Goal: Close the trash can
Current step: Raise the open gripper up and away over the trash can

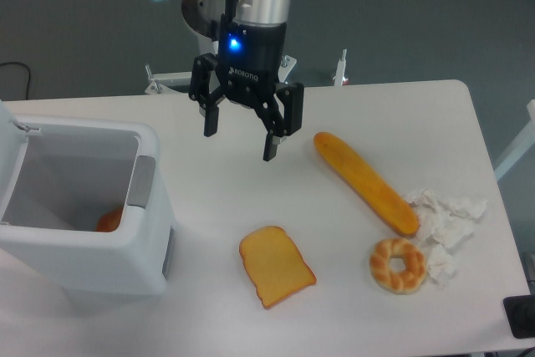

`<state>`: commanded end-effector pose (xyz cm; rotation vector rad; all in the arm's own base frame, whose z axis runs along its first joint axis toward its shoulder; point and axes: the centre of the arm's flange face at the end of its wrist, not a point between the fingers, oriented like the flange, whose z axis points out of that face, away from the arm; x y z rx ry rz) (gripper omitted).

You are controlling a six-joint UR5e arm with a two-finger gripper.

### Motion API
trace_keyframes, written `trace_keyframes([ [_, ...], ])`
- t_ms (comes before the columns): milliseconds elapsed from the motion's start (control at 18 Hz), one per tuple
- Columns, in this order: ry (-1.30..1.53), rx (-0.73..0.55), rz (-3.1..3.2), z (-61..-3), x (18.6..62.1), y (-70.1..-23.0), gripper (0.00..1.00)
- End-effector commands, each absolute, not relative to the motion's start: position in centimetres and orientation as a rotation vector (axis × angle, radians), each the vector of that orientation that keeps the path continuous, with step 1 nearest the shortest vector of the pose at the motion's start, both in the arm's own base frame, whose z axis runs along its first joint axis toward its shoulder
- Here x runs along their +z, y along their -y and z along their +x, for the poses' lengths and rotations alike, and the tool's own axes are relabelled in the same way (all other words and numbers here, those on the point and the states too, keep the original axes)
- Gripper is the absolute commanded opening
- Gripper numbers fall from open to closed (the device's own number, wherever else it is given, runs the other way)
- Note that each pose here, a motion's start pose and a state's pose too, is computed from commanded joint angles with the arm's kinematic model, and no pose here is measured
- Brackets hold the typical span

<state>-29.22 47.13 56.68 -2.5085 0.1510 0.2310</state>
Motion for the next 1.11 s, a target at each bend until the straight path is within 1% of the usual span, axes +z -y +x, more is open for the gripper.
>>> trace_keyframes([
  [56, -0.127, 0.229, -2.501, -28.9, 57.3, -47.1, 1.00],
  [278, 0.000, 0.187, -2.449, -24.5, 60.3, -46.9, 1.00],
  [500, 0.036, 0.097, -2.396, -20.1, 62.0, -47.3, 1.00],
  [611, -0.015, 0.020, -2.355, -17.6, 62.7, -47.9, 1.00],
  [778, 0.056, -0.084, -2.319, -16.2, 63.3, -47.8, 1.00],
  [1000, 0.022, -0.203, -2.259, -14.0, 64.4, -48.0, 1.00],
  [1111, 0.036, -0.285, -2.224, -12.4, 65.3, -47.7, 1.00],
])
